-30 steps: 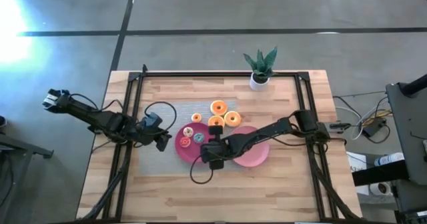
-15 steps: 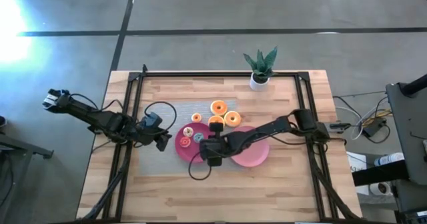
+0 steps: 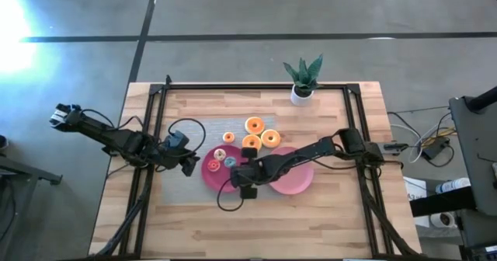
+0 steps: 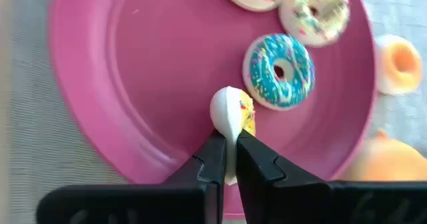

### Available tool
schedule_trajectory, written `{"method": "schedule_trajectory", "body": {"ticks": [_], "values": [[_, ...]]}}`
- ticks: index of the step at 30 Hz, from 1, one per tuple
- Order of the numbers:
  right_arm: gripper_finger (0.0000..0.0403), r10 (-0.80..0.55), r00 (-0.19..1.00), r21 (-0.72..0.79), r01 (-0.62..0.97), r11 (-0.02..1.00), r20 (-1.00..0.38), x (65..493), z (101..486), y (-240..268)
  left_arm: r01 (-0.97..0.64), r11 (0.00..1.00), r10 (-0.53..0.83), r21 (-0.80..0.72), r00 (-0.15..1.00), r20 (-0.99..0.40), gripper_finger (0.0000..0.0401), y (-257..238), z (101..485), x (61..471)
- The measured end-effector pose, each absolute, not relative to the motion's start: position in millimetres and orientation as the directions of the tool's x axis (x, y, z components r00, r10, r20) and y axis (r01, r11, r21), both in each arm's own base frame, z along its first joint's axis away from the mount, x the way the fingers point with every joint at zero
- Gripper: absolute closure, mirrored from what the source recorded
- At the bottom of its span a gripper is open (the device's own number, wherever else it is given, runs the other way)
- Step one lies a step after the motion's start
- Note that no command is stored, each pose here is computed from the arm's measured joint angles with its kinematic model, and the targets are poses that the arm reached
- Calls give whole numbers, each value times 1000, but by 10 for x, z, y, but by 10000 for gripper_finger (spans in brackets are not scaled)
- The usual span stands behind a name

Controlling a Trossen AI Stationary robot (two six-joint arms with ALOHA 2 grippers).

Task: Pick & Place donuts
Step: Put the small yellow donut on the dark pink plate, then put the small pink donut on the dark pink plate

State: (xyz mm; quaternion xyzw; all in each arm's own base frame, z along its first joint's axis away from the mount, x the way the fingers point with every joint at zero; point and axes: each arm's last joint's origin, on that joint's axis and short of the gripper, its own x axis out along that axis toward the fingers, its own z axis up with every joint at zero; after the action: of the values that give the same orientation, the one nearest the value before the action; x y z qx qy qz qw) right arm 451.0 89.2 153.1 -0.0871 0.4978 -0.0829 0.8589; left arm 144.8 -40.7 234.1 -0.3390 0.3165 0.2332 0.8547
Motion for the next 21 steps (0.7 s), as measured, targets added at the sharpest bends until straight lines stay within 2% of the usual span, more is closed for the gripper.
{"method": "schedule_trajectory", "body": {"ticks": [4, 13, 21], "values": [[340, -175, 496, -184, 32, 982, -850, 4531, 1550, 911, -609, 669, 184, -426, 691, -699, 277, -407, 2342, 1448], [227, -136, 489, -150, 12, 989, -861, 4524, 1544, 933, -611, 675, 187, -413, 684, -705, 277, -404, 2337, 1441], [178, -138, 545, -162, 4, 987, -827, 4583, 1779, 940, -605, 686, 190, -403, 684, -704, 277, -404, 2337, 1441]]}}
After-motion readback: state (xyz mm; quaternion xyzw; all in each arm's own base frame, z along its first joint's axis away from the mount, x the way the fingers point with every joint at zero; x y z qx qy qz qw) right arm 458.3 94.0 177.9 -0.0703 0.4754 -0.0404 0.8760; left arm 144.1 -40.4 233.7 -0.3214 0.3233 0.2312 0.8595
